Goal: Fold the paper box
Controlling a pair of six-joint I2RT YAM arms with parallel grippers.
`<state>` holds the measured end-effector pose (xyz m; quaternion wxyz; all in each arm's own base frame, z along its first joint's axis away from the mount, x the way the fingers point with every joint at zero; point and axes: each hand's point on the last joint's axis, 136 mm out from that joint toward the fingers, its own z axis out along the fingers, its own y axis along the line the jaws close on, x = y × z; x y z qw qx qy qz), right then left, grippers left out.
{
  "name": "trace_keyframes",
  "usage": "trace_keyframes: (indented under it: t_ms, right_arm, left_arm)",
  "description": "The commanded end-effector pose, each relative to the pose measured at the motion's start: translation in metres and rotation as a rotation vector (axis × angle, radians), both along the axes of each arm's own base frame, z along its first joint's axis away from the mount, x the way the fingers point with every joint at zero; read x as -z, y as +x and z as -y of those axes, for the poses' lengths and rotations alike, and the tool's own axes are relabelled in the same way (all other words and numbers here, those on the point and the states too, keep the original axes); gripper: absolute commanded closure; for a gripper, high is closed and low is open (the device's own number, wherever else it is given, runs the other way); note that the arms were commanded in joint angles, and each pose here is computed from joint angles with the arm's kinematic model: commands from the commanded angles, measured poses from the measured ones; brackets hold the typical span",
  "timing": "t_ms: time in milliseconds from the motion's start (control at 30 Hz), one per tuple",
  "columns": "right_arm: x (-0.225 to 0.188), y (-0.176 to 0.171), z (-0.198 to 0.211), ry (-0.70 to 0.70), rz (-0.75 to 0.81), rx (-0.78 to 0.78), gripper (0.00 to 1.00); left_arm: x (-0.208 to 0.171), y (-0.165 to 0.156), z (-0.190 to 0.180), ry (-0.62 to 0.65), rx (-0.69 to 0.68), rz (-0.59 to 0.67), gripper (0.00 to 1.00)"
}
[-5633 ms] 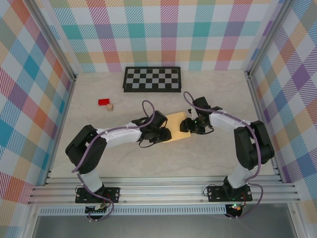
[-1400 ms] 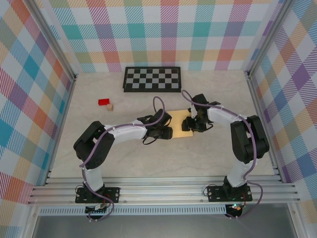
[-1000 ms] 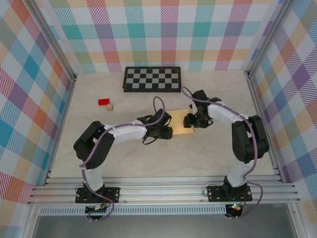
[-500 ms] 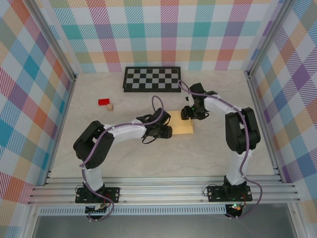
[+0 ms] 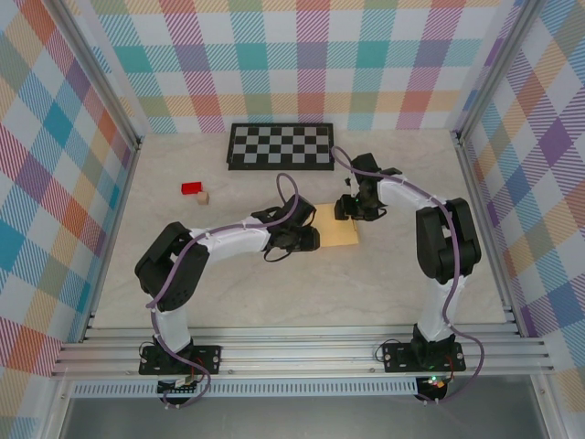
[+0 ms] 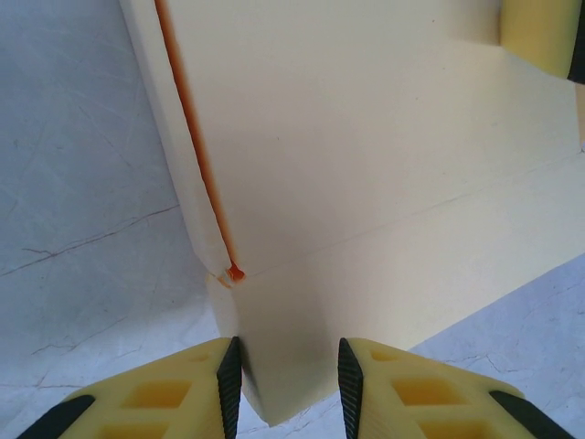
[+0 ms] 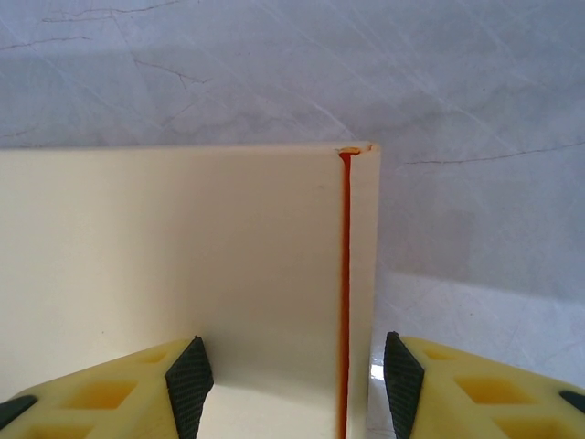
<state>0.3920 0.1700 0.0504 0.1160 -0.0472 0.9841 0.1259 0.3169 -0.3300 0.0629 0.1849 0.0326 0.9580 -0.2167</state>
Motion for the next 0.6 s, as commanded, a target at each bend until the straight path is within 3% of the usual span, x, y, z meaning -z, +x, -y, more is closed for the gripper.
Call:
trace_keyframes:
  t_ms: [0, 167, 300, 567]
  right_arm:
    - [0.024, -0.020, 0.004, -0.020, -0.096, 0.001, 0.44]
    - [0.024, -0.022, 0.003, -0.018, -0.095, -0.019, 0.44]
    - [0.025, -0.024, 0.004, -0.024, -0.098, -0.025, 0.44]
    - [0.026, -0.024, 0.004, -0.021, -0.102, -0.020, 0.44]
  left_arm:
    - [-0.014, 0.013, 0.004, 0.001, 0.011, 0.062, 0.64]
    - [-0.001, 0.016, 0.000, 0.049, 0.049, 0.089, 0.65]
    - [0.000, 0.018, 0.004, 0.026, 0.061, 0.087, 0.70]
    - [-0.007, 0.019, 0.009, -0.007, 0.056, 0.087, 0.68]
